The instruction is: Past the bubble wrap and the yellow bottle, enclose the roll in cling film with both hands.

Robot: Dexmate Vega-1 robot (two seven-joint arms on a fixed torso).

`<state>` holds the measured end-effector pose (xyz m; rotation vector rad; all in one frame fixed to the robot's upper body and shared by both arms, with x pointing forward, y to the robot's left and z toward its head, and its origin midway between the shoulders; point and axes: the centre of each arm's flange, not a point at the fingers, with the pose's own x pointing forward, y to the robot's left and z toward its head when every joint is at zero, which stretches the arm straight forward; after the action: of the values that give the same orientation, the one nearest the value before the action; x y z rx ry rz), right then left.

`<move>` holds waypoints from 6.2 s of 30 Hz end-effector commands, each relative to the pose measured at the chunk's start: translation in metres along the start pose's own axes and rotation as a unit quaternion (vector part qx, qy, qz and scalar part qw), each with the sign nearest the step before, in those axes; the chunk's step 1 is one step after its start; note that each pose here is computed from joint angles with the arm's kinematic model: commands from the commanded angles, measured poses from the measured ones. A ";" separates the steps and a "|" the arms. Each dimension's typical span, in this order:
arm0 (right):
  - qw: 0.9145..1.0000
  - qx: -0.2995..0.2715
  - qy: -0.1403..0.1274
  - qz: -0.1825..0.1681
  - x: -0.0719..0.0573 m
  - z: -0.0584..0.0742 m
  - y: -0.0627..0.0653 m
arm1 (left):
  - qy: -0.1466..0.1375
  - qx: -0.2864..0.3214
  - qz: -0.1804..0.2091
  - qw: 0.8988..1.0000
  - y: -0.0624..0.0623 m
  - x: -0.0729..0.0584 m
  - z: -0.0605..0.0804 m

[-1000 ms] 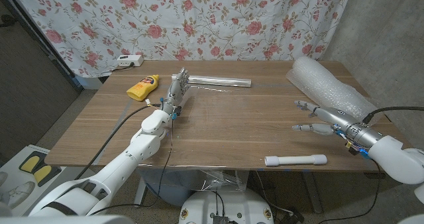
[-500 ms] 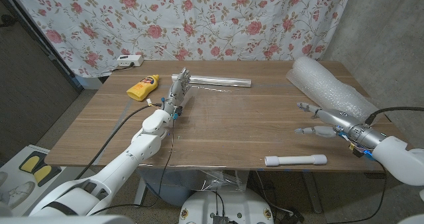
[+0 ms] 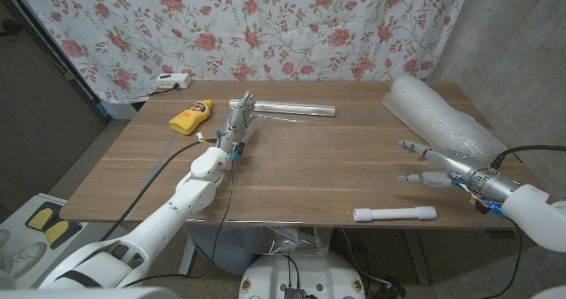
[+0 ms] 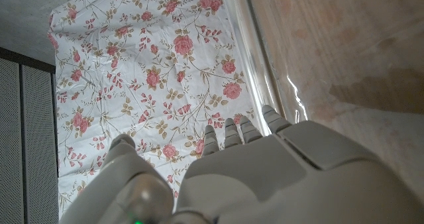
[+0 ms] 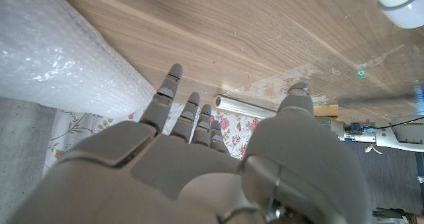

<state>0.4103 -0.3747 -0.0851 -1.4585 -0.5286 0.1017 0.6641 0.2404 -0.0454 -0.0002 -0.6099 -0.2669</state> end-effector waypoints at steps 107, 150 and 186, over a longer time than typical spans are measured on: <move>0.987 -0.113 0.051 0.106 -0.043 0.010 0.048 | 0.006 0.008 0.004 1.000 -0.001 -0.013 0.002; 0.981 -0.129 0.068 0.128 -0.049 0.010 0.067 | 0.008 0.000 0.000 1.000 -0.008 -0.012 -0.007; 0.987 -0.109 0.067 0.097 -0.046 0.015 0.090 | 0.009 -0.006 0.005 1.000 -0.006 -0.023 -0.012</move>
<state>0.3845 -0.3693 -0.1797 -1.7391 -0.2717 0.1185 0.6505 0.2375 -0.0645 -0.0013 -0.5914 -0.2622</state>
